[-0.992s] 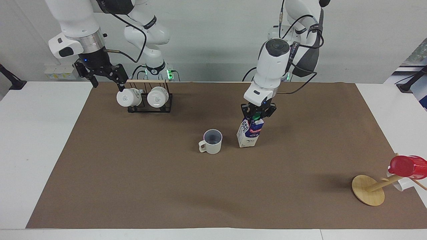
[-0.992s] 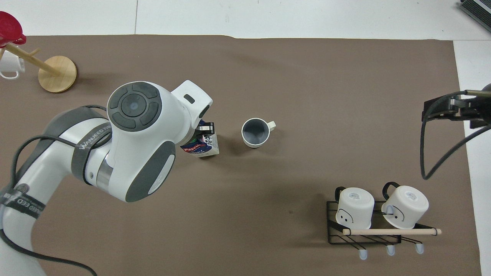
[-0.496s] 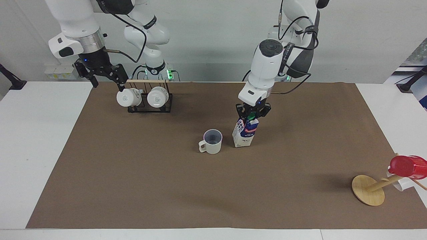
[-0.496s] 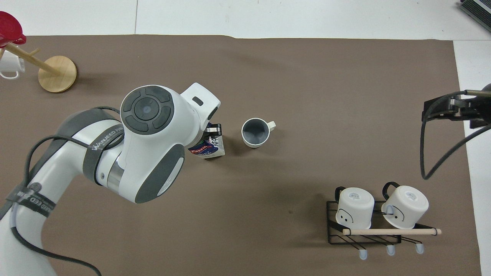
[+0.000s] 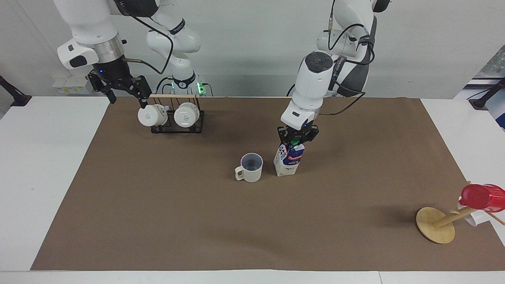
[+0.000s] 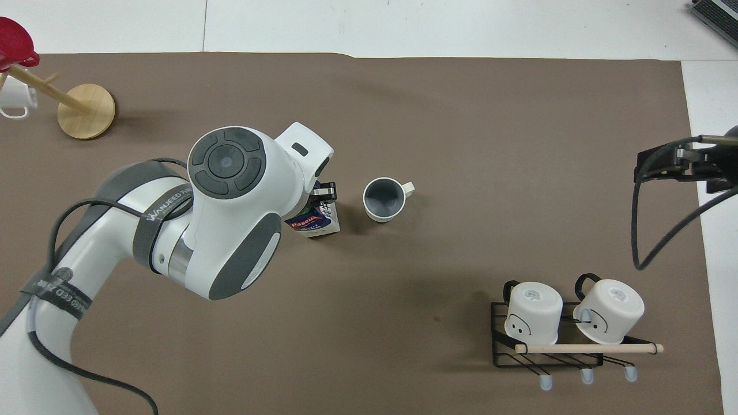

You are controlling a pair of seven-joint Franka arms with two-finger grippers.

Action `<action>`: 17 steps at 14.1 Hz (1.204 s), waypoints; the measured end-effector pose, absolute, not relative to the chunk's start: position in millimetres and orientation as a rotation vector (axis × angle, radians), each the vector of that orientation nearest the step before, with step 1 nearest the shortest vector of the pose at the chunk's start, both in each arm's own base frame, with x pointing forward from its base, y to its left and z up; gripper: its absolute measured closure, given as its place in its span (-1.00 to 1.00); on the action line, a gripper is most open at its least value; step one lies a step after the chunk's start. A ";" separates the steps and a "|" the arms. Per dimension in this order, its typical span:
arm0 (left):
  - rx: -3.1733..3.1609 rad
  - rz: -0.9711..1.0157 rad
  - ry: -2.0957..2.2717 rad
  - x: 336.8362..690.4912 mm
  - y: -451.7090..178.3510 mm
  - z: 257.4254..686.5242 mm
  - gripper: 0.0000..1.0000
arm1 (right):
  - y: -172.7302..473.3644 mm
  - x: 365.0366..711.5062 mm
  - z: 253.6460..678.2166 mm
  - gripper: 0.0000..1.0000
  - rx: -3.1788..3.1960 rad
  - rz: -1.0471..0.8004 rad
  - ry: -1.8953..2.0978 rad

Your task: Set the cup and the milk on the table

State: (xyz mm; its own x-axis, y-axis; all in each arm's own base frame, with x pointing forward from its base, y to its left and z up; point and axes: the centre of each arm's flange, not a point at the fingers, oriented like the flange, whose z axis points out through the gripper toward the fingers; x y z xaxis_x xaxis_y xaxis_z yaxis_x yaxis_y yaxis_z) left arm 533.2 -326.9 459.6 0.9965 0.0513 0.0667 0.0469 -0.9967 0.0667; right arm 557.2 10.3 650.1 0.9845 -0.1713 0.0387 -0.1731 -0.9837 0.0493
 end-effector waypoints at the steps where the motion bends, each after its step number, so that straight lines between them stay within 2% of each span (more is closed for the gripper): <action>1: 3.073 0.108 0.080 534.0 -326.8 461.5 -0.35 | 10.3 557.2 650.1 -1.00 3.077 0.053 -0.267; 3: 3.073 0.110 0.082 535.5 -327.0 476.2 -0.82 | 10.3 557.2 650.1 -1.00 3.077 0.053 -0.267; 4: 3.079 0.107 0.085 534.7 -325.2 492.0 -0.98 | 10.3 557.2 650.1 -1.00 3.077 0.053 -0.267; 7: 3.122 0.112 0.057 519.7 -294.3 562.3 -1.00 | 10.2 557.2 650.1 -1.00 3.077 0.053 -0.267; 9: 3.156 0.094 -0.006 511.8 -255.5 592.7 -1.00 | 10.2 557.2 650.1 -1.00 3.077 0.053 -0.267; 14: 3.197 0.044 -0.107 512.8 -146.8 631.9 -1.00 | 10.2 557.2 650.1 -1.00 3.077 0.053 -0.267; 17: 3.204 0.042 -0.144 504.1 -119.8 648.3 -1.00 | 10.2 557.2 650.1 -1.00 3.077 0.053 -0.267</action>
